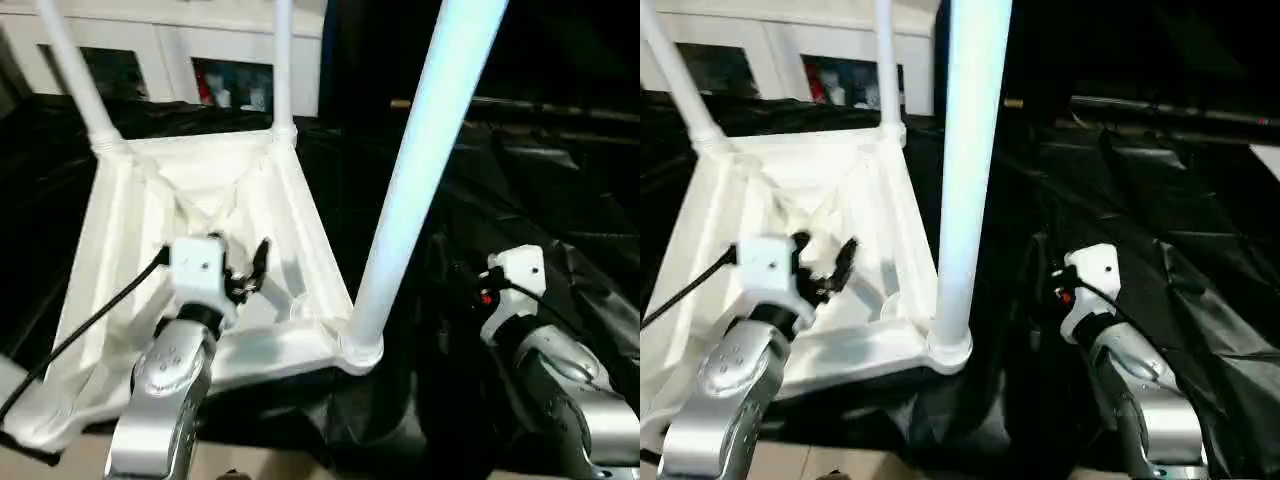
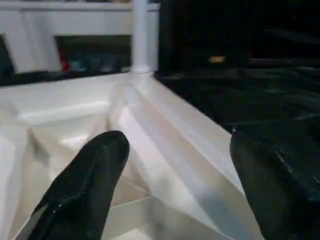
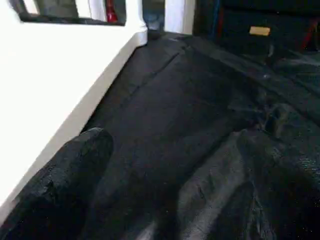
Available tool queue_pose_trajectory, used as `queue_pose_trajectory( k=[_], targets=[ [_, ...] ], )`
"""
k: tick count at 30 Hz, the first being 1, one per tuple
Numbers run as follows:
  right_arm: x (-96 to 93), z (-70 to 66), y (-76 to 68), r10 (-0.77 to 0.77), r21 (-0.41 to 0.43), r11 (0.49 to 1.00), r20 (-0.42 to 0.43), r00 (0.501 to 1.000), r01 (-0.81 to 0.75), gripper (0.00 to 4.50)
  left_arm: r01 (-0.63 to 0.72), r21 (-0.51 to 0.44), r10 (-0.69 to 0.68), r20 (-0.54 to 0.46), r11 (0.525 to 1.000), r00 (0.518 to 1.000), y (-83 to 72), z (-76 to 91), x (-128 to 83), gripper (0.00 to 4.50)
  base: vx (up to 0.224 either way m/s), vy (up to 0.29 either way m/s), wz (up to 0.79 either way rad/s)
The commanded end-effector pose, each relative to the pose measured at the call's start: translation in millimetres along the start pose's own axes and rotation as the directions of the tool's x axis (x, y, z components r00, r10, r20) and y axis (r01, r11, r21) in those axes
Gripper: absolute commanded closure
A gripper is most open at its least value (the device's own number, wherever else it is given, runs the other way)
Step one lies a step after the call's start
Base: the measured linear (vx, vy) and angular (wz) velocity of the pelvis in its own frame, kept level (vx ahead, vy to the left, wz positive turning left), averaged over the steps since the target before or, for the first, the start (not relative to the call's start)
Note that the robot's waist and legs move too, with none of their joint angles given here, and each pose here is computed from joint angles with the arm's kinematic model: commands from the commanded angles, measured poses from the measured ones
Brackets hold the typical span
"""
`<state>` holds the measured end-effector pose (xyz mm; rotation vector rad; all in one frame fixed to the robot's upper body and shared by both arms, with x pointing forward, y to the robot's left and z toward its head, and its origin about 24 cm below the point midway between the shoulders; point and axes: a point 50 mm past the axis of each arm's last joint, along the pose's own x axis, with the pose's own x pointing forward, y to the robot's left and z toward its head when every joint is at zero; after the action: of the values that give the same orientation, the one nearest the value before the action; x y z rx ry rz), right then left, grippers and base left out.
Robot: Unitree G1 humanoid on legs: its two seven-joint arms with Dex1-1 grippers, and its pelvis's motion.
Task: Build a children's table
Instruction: Rotate table base
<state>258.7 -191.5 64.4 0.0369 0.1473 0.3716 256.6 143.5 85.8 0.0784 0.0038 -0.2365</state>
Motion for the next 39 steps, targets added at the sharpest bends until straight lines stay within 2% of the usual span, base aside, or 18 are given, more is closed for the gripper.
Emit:
queue_pose_trajectory(
  k=[1,3,5,6,9,11,12,13,14,15,16,19,23,27,31,35,38,39],
  targets=[
    [1.3,-0.9,-3.0,-0.003,0.014,1.000,0.012,1.000,0.003,0.00,0.091,0.045,-0.089,-0.044,0.995,0.995,-2.3,-10.2,3.1,0.71,0.000,0.000,0.00],
    [-0.5,-2.6,0.8,0.047,0.017,0.999,0.003,0.999,-0.047,0.00,0.211,-0.033,-0.212,-0.057,0.977,0.976,-5.9,-13.2,1.8,0.55,0.000,0.000,0.00],
    [-2.7,-0.2,6.1,0.133,0.000,0.991,-0.011,0.991,-0.133,0.00,0.399,-0.127,-0.406,-0.033,0.908,0.913,-9.2,-9.1,-3.0,0.36,0.000,0.000,0.00],
    [-2.7,-0.2,6.1,0.133,0.000,0.991,-0.011,0.991,-0.133,0.00,0.399,-0.127,-0.406,-0.033,0.908,0.913,-9.2,-9.1,-3.0,0.36,0.000,0.000,0.00],
    [-9.0,7.1,2.4,0.268,-0.038,0.962,-0.051,0.962,-0.270,0.00,0.639,-0.118,-0.649,-0.080,0.760,0.757,-10.9,-5.6,-9.2,0.12,0.000,0.000,0.00],
    [-11.0,9.4,-5.0,0.314,-0.078,0.944,-0.094,0.945,-0.321,0.00,0.726,-0.102,-0.732,-0.141,0.680,0.666,-9.0,-5.3,-11.7,0.12,0.000,0.000,0.00],
    [-11.0,9.4,-5.0,0.314,-0.078,0.944,-0.094,0.945,-0.321,0.00,0.726,-0.102,-0.732,-0.141,0.680,0.666,-9.0,-5.3,-11.7,0.12,0.000,0.000,0.00],
    [-13.2,10.4,-14.7,0.324,-0.145,0.927,-0.161,0.932,-0.347,0.00,0.801,-0.100,-0.800,-0.203,0.590,0.564,-7.2,-4.0,-15.2,0.12,0.000,0.000,0.00],
    [-13.3,10.4,-15.1,0.325,-0.147,0.926,-0.163,0.932,-0.348,0.00,0.804,-0.100,-0.803,-0.206,0.586,0.560,-7.1,-3.9,-15.4,0.12,0.000,0.000,0.00],
    [-16.9,10.1,-20.0,0.331,-0.172,0.915,-0.193,0.923,-0.364,0.00,0.830,-0.088,-0.819,-0.249,0.551,0.517,-6.4,-6.1,-16.1,0.12,0.000,0.000,0.00],
    [-24.1,7.9,-27.1,0.329,-0.196,0.906,-0.233,0.915,-0.376,0.00,0.860,-0.019,-0.810,-0.346,0.511,0.474,-4.8,-14.3,-13.5,0.12,0.000,0.000,0.00],
    [-28.3,6.6,-28.8,0.333,-0.207,0.897,-0.262,0.906,-0.390,0.00,0.873,0.022,-0.797,-0.397,0.487,0.455,-3.3,-18.4,-10.6,0.12,0.000,0.000,0.00],
    [-44.9,4.1,-16.9,0.415,-0.183,0.848,-0.353,0.838,-0.497,0.00,0.897,0.038,-0.822,-0.384,0.441,0.421,-8.5,-19.7,1.1,0.12,0.000,0.000,0.00],
    [-51.4,2.6,-13.7,0.413,-0.200,0.837,-0.381,0.827,-0.510,0.00,0.901,0.037,-0.829,-0.377,0.432,0.413,-11.9,-20.9,5.0,0.12,0.000,0.000,0.00],
    [-66.9,9.7,-11.9,0.363,-0.219,0.864,-0.355,0.862,-0.454,0.00,0.876,0.039,-0.823,-0.326,0.480,0.465,-17.3,-23.2,9.9,0.12,0.000,0.000,0.00],
    [-87.2,24.3,-12.5,0.331,-0.246,0.862,-0.390,0.859,-0.444,0.00,0.849,0.067,-0.804,-0.288,0.524,0.520,-18.9,-29.2,10.4,0.12,0.000,0.000,0.00],
    [-92.4,29.6,-13.6,0.321,-0.256,0.860,-0.404,0.857,-0.442,0.00,0.842,0.074,-0.799,-0.283,0.534,0.531,-18.6,-31.0,10.6,0.12,0.000,0.000,0.00],
    [-98.4,37.1,-15.9,0.304,-0.275,0.856,-0.419,0.856,-0.439,0.00,0.836,0.081,-0.793,-0.278,0.542,0.541,-17.9,-32.0,11.2,0.12,0.000,0.000,0.00]
  ],
)
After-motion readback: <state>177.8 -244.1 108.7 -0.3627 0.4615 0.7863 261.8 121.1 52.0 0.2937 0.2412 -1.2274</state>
